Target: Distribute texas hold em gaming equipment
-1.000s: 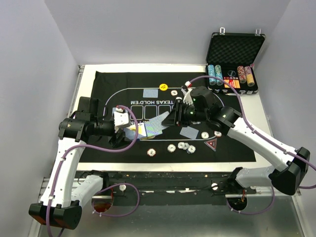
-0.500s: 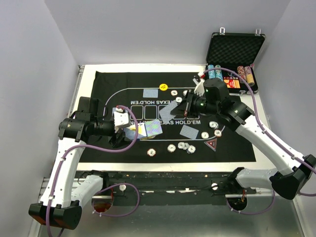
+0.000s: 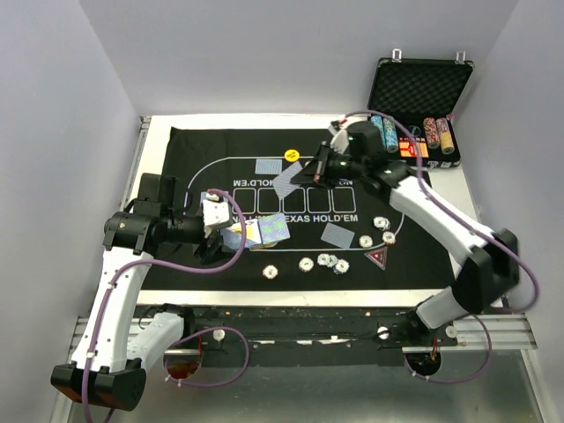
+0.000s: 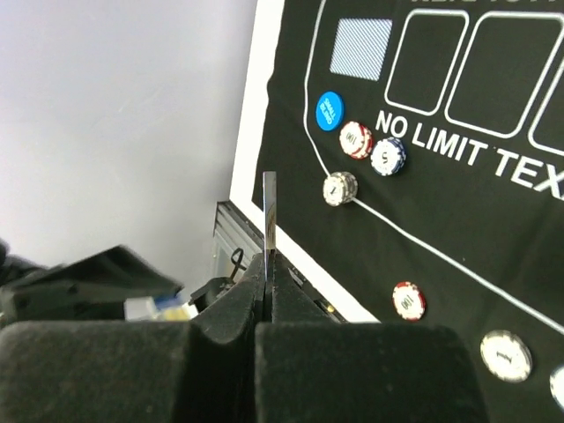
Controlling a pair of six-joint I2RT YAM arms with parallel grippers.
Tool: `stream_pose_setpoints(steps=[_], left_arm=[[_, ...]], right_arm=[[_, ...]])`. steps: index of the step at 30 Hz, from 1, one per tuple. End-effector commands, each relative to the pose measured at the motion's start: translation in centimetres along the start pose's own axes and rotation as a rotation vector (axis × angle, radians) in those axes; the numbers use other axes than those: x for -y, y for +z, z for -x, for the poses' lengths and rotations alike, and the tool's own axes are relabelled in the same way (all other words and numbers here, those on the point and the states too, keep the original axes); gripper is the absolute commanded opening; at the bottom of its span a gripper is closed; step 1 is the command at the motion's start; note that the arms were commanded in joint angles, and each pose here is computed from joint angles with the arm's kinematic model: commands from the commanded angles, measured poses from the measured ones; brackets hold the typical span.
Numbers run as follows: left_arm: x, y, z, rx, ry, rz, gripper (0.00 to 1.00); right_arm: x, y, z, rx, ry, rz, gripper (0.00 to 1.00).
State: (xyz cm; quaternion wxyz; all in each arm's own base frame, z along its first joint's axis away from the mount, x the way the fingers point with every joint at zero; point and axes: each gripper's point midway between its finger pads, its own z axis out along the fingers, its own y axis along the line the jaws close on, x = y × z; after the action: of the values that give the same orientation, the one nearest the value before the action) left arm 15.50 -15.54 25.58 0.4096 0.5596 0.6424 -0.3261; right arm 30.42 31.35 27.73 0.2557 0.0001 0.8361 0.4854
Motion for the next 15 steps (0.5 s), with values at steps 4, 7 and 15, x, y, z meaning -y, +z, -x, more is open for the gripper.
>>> stream_pose_setpoints(steps=[4, 7, 15], left_arm=[[0.7, -0.3, 1.8, 0.068, 0.036, -0.014, 0.2], [0.7, -0.4, 1.9, 0.071, 0.032, -0.014, 0.2], [0.8, -0.4, 2.0, 0.079, 0.03, -0.014, 0.19]], right_arm=[[2.5, 12.1, -2.3, -0.169, 0.009, 0.085, 0.01], [2.9, 17.5, -2.7, -0.204, -0.007, 0.088, 0.01], [5.8, 29.5, -4.3, -0.241, 0.032, 0.088, 0.01]])
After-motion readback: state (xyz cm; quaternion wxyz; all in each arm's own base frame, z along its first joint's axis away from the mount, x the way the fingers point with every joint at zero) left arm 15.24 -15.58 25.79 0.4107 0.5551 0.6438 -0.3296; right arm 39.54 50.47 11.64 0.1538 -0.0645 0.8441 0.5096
